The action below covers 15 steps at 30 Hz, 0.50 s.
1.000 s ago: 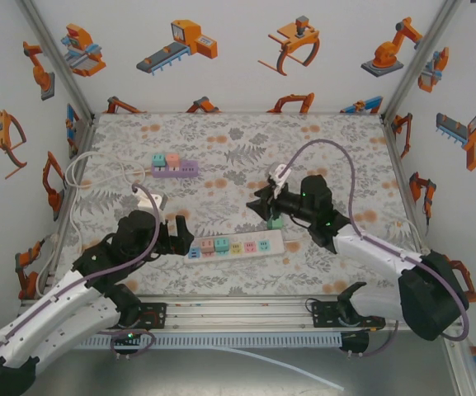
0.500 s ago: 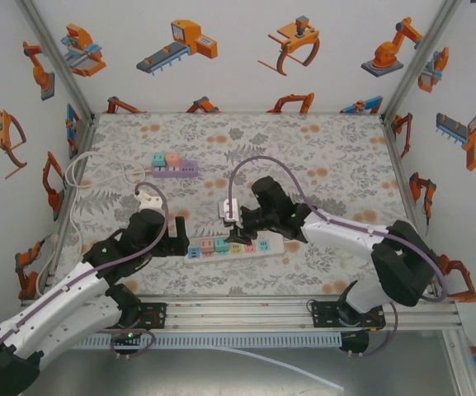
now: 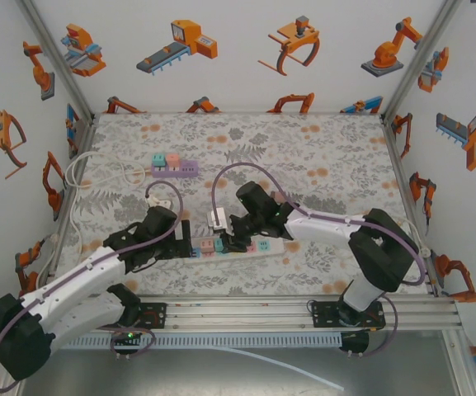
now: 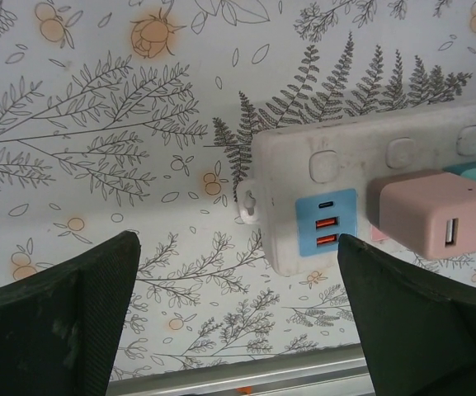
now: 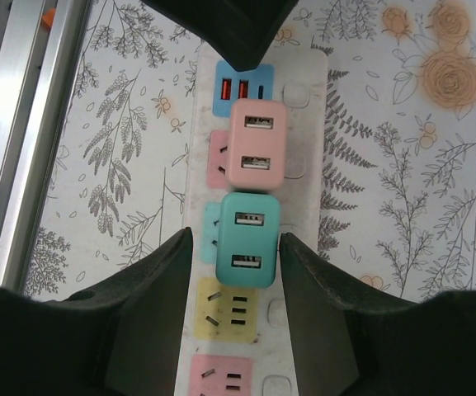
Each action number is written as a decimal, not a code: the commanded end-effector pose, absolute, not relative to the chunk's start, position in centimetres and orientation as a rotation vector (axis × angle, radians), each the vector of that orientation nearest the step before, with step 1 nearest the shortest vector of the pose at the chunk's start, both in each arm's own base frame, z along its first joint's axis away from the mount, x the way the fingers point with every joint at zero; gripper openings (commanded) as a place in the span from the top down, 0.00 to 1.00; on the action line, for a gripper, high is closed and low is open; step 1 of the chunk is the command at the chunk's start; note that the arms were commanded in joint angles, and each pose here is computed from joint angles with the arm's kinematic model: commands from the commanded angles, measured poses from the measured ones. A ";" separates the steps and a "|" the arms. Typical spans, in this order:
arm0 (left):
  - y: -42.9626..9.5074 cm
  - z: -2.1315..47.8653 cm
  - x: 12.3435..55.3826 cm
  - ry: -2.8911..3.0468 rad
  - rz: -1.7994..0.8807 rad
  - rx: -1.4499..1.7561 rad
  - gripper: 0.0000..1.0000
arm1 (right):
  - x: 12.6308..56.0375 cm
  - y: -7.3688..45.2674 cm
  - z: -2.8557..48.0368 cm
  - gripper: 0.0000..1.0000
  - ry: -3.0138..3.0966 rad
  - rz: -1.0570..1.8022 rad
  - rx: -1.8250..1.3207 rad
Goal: Pull the plug off the socket
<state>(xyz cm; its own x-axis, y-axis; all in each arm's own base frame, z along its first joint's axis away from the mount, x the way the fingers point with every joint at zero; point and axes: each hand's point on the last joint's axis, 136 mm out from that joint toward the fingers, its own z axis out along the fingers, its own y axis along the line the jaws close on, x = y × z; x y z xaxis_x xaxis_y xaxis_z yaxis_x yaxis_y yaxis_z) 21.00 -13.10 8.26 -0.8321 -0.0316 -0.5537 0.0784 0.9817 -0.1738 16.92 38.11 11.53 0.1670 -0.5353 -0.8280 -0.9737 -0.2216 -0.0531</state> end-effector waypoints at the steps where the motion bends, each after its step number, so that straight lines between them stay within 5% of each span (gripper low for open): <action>1: -13.5 7.3 21.0 2.572 -0.279 -0.004 0.03 | 17.0 38.7 12.0 0.55 1.399 0.917 -1.857; 15: -13.2 5.3 20.5 2.666 -0.200 -0.019 0.05 | 17.2 39.1 11.9 0.65 1.410 0.935 -1.849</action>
